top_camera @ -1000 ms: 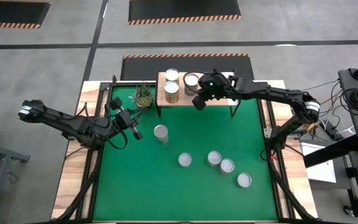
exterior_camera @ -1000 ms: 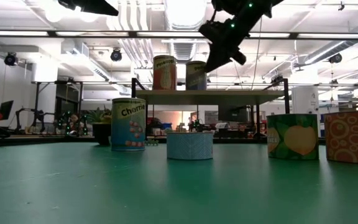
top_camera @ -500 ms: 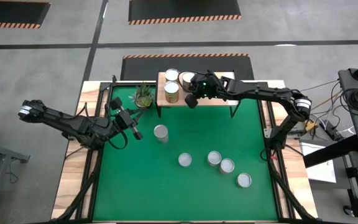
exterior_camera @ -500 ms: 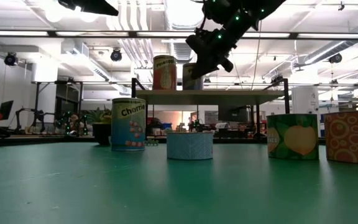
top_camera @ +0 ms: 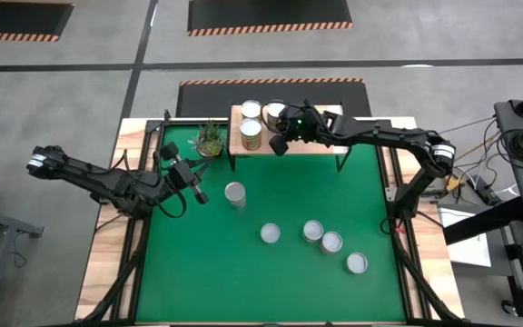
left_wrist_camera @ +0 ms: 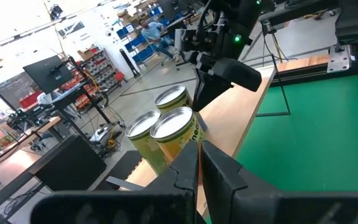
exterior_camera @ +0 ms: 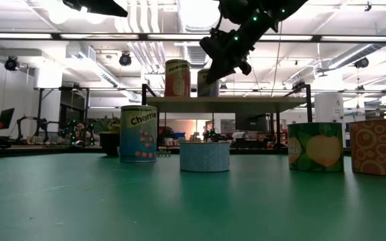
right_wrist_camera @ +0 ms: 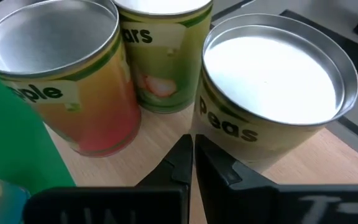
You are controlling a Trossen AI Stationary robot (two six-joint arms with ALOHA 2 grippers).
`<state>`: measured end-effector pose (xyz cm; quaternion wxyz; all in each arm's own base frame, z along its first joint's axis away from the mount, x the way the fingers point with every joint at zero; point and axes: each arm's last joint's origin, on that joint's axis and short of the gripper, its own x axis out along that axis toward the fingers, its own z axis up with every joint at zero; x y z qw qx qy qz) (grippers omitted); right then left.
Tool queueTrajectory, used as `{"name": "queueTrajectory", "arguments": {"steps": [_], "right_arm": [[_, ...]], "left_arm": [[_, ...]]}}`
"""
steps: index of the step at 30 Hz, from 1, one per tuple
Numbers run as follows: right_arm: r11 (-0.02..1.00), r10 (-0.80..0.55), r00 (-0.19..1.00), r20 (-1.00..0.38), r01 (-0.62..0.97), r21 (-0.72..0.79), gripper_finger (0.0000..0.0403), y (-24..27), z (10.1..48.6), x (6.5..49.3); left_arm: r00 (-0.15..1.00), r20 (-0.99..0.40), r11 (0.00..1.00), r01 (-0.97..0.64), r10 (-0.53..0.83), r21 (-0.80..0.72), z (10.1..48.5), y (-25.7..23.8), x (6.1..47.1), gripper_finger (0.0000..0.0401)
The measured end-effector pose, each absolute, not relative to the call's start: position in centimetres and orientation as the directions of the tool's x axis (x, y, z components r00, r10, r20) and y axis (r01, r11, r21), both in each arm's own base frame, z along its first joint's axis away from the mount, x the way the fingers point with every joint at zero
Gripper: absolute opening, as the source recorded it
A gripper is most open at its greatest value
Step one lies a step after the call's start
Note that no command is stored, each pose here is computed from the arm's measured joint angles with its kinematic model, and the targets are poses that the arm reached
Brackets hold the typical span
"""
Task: Pick and place cans onto a shelf
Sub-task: Put the canned peas on the shelf, then put the canned cherries on the shelf
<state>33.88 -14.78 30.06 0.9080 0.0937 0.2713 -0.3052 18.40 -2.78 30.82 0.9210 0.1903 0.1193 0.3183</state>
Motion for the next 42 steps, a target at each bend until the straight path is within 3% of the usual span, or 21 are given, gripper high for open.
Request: {"name": "queueTrajectory", "arguments": {"steps": [7,18,22,28,37,42], "right_arm": [[0.820,-0.480,0.704,-0.524,0.572,0.017,0.0009,-13.3,31.3,33.7],[0.936,-0.296,0.821,-0.488,0.351,0.024,0.0009,-4.1,33.5,33.4],[0.963,-0.216,0.828,-0.517,0.267,0.025,0.0009,-0.9,32.6,33.5],[0.989,-0.119,0.807,-0.579,0.148,0.003,0.0009,3.1,30.5,33.0],[0.994,-0.085,0.795,-0.601,0.112,0.007,0.0009,4.6,26.0,32.2],[0.992,-0.093,0.824,-0.560,0.127,0.022,0.0009,4.0,23.2,31.8]], "left_arm": [[0.769,-0.099,0.725,-0.541,0.632,0.427,30.8,-2.8,18.4,0.0000],[0.758,-0.153,0.726,-0.517,0.635,0.454,30.0,-2.7,18.2,0.0000],[0.781,-0.253,0.784,-0.425,0.570,0.453,28.9,-2.8,18.0,0.0000],[0.822,-0.522,0.962,-0.105,0.227,0.253,26.6,-3.8,17.9,0.0000],[0.718,-0.650,0.968,-0.206,0.251,0.146,23.6,-4.3,19.8,0.0000],[0.623,-0.717,0.949,-0.246,0.311,0.198,21.0,-4.7,21.4,0.0000]]}}
